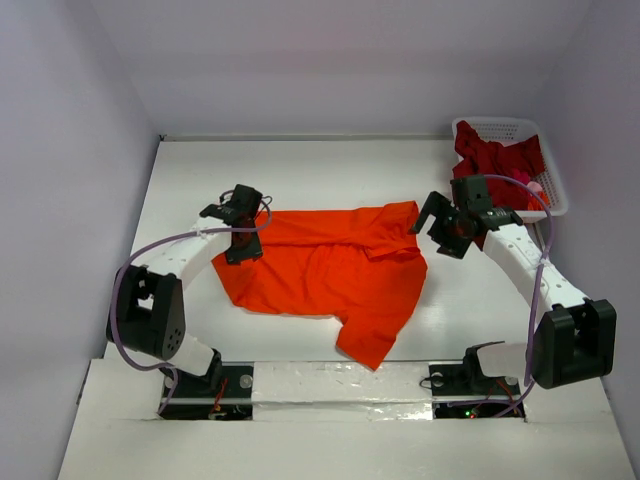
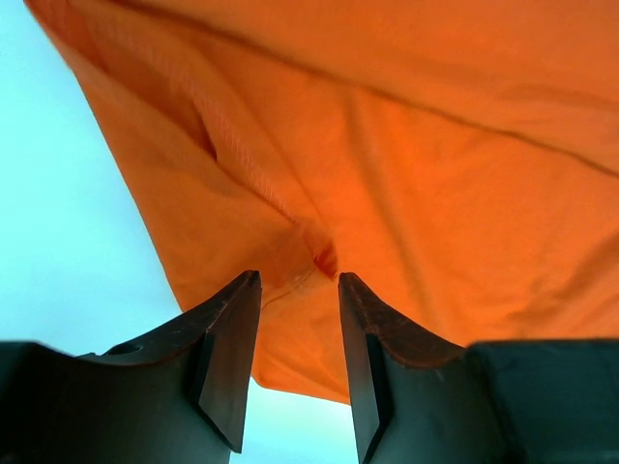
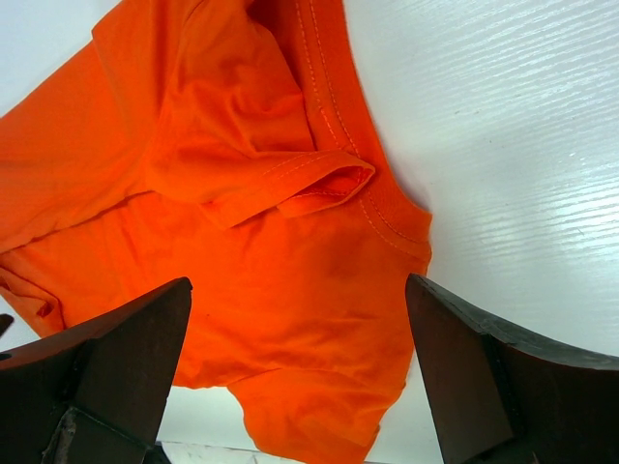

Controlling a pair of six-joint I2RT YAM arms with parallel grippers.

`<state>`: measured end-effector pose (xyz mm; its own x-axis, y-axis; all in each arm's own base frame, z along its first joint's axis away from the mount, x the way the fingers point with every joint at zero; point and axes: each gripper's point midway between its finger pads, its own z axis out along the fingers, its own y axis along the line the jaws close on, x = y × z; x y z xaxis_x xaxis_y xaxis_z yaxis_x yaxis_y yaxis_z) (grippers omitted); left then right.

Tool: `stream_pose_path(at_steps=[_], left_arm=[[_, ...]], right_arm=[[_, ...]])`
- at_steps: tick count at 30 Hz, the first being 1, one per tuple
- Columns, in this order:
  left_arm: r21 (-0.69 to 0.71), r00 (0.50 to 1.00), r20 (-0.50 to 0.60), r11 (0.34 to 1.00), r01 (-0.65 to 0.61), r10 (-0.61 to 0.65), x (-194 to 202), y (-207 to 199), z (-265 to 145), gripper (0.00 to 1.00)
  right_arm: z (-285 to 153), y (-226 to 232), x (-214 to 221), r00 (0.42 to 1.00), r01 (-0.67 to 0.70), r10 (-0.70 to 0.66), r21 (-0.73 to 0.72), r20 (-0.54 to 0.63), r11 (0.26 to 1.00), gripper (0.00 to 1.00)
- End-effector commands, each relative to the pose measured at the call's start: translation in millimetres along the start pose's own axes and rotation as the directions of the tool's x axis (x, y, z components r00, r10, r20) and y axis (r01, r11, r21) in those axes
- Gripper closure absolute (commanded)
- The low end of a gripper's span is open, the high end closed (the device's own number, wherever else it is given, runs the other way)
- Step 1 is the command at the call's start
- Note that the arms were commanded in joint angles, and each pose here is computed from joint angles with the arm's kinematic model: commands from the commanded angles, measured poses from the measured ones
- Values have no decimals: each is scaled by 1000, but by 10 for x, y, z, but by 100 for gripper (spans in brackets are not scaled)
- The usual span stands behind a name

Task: Fold and stack the t-shirts
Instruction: Fold the tshirt

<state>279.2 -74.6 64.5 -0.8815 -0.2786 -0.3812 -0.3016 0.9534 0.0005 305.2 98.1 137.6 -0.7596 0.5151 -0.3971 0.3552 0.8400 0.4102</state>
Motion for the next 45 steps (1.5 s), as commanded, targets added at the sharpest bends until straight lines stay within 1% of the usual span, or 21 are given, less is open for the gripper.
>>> stream_pose_path(at_steps=[1, 3, 7, 9, 12, 21, 37, 45], left_arm=[[-81, 992, 40, 990, -113, 117, -190, 60, -97, 64], [-123, 988, 34, 982, -143, 149, -212, 133, -101, 64], [-108, 987, 20, 982, -155, 158, -209, 104, -126, 63], [-103, 986, -26, 980, -169, 167, -132, 97, -96, 65], [-92, 983, -45, 980, -179, 175, -74, 74, -110, 67], [-32, 965, -121, 971, -239, 233, 230, -90, -165, 66], [-92, 961, -149, 965, -246, 231, 311, -17, 70, 65], [-144, 964, -133, 958, -249, 230, 257, 31, 155, 65]], right_arm=[[-70, 132, -77, 999, 6, -4, -52, 39, 999, 3], [-69, 131, -79, 999, 5, -3, -51, 40, 999, 3], [-64, 117, -69, 999, 6, -4, -48, 38, 999, 3], [-65, 136, -49, 999, 13, -11, -52, 37, 999, 3], [-67, 135, -44, 999, 15, -13, -53, 36, 999, 3], [-45, 129, -30, 999, 12, -10, -54, 33, 998, 3], [-74, 130, -19, 999, 8, -6, -63, 37, 998, 3], [-79, 139, -28, 999, 7, -4, -64, 38, 998, 3]])
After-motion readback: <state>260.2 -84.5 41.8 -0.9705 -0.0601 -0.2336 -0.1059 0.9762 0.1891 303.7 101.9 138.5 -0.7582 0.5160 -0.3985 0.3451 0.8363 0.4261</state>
